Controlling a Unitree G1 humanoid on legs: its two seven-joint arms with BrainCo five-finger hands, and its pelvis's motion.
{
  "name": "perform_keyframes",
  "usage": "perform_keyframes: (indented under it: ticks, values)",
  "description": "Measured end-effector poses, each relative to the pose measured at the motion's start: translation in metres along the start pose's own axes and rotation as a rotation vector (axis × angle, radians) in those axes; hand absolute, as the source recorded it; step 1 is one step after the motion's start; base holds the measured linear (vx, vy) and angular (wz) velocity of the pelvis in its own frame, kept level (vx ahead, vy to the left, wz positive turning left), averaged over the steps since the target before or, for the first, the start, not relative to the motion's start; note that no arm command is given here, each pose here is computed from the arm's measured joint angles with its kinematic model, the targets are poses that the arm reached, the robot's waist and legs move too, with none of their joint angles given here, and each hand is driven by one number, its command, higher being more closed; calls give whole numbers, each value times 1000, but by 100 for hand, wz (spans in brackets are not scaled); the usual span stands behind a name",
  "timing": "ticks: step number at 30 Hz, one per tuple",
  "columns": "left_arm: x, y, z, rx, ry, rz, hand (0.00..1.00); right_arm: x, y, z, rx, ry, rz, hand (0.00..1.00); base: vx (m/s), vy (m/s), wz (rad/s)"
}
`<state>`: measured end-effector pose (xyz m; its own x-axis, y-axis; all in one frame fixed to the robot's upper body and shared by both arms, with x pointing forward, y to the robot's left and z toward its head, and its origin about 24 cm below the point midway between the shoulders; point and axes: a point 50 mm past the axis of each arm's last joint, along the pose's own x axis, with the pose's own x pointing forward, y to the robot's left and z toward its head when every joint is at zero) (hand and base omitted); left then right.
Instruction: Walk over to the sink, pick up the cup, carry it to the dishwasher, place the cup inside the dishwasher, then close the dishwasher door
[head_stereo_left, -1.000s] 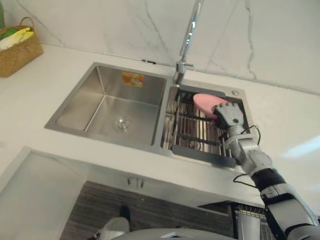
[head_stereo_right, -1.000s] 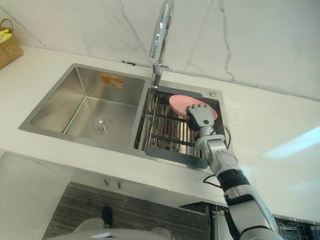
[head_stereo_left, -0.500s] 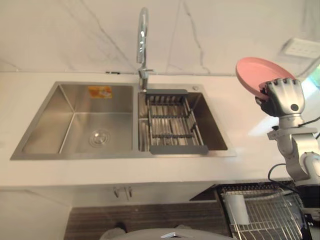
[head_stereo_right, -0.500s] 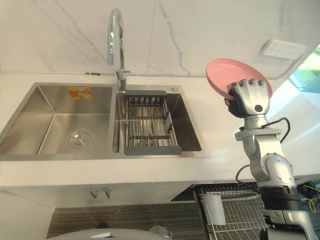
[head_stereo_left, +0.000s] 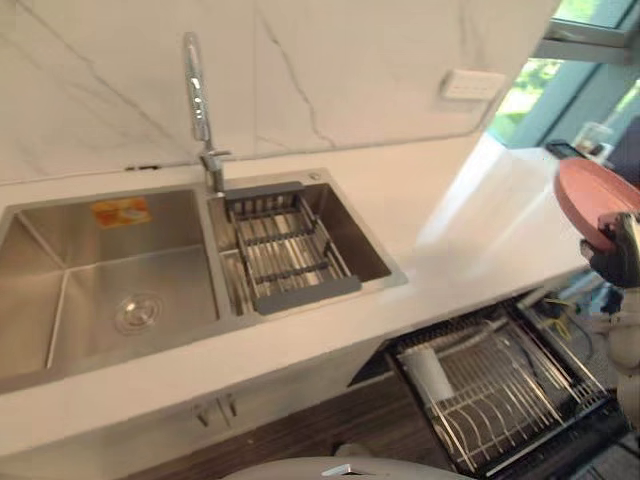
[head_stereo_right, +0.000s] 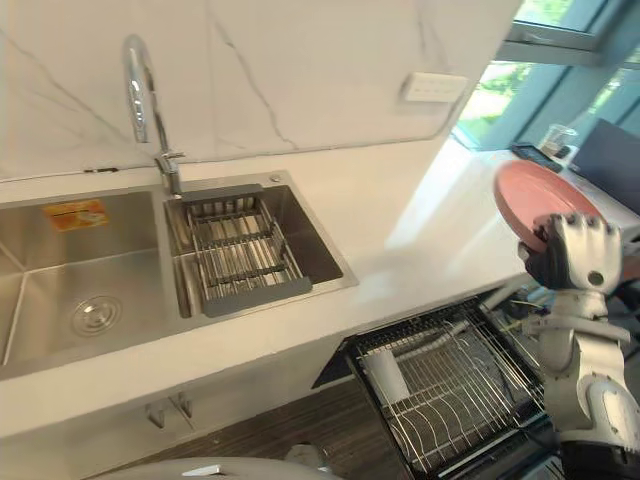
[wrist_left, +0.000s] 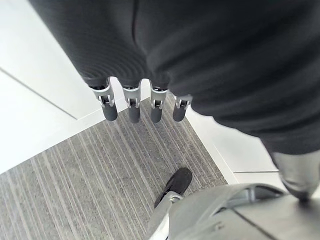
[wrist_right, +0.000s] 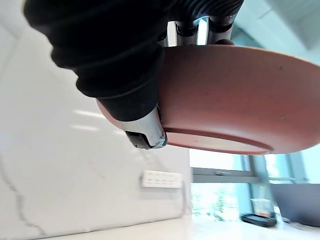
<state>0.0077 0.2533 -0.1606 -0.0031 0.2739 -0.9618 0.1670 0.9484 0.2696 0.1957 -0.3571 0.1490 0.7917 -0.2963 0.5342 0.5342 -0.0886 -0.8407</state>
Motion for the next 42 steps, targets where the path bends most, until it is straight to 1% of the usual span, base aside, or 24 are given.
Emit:
perform_keyframes:
  ticks: [2,4,5,6,7,9,12,14,16,21,29,36,40,42]
  values:
    - [-1,6,16,-16,-35,10,0,-10,6,-13,17,77,-2,100,-46,-24,-42]
    - [-2,7,34,-44,-82,3,0,-14,9,-25,20,148,-45,100,-114,51,-54]
    - [-4,7,44,-54,-112,2,0,-19,15,-28,31,185,-57,100,-113,192,-85]
    - [-7,9,60,-85,-148,24,0,-29,27,-28,66,239,-65,100,-108,195,-91]
    - [-8,9,65,-95,-154,34,0,-32,33,-27,75,250,-59,100,-74,146,-102]
    - [-9,21,71,-143,-137,107,0,-43,50,-20,103,288,-46,100,-13,58,-70]
    - [-11,25,77,-194,-126,143,0,-50,58,-22,114,348,-80,100,75,-2,-30]
    - [-14,20,90,-226,-148,156,0,-41,56,-21,127,374,-132,100,39,-9,18]
    - [-14,13,91,-265,-147,135,0,-36,56,-19,140,376,-145,100,37,-12,8]
    - [-13,4,89,-299,-134,109,0,-37,59,-22,152,401,-119,100,28,-46,8]
    - [-15,-2,95,-308,-160,92,0,-41,62,-26,147,452,-78,100,-79,16,1]
    - [-17,-2,99,-299,-124,121,0,-17,63,-17,239,494,-134,100,-44,71,-5]
    - [-16,-4,95,-279,-95,123,0,13,67,-10,272,478,-127,100,-21,91,-11]
    - [-16,-5,96,-279,-99,118,0,29,62,-7,270,442,-130,100,-18,100,-8]
